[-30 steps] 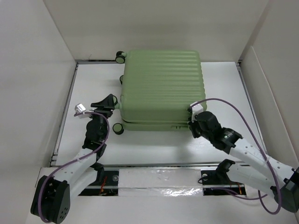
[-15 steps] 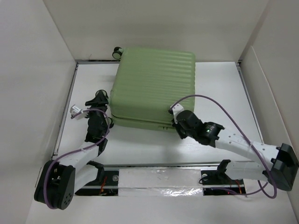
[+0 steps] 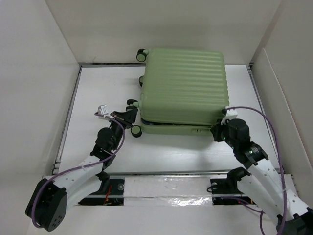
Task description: Pack the luggage
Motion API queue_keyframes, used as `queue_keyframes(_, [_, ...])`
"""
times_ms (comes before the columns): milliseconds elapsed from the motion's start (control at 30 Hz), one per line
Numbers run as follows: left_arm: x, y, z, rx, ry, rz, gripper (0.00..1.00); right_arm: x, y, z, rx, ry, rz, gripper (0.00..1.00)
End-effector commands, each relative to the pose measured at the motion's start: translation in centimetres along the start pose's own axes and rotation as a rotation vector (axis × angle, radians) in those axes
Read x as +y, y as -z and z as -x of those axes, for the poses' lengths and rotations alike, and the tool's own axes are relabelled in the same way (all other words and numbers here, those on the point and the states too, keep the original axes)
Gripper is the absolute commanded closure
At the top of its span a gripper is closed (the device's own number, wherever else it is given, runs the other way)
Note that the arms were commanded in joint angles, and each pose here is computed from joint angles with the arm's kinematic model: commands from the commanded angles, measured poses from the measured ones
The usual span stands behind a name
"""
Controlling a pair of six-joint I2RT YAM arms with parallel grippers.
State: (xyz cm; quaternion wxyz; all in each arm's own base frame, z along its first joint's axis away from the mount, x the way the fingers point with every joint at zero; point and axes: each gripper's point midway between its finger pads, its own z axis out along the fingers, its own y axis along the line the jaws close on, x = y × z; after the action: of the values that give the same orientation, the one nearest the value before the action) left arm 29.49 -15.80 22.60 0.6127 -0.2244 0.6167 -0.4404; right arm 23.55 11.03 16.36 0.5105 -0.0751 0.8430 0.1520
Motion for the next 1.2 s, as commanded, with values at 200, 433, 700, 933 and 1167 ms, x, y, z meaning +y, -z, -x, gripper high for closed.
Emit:
queue_keyframes(200, [3.9,3.3,-6.2,0.305,-0.163,0.033,0.8,10.7,-0.4,5.7,-0.226,-0.036,0.431,1.0])
queue_keyframes(433, [3.4,2.2,-0.9,0.13,-0.074,0.07,0.02,6.1,0.1,5.0,-0.2,0.015,0.182,1.0])
queue_keyframes(700, [1.1,-0.9,3.8,-0.013,0.031,0.066,0.01,6.2,0.3,2.7,-0.15,0.041,0.258,1.0])
queue_keyframes(933, [1.3,-5.9,5.3,0.017,0.062,0.147,0.01,7.1,-0.2,2.2,-0.142,0.055,0.308,1.0])
queue_keyframes(1167, [1.9,-9.3,5.4,0.029,0.114,0.143,0.02,7.8,0.0,1.8,-0.13,0.071,0.349,1.0])
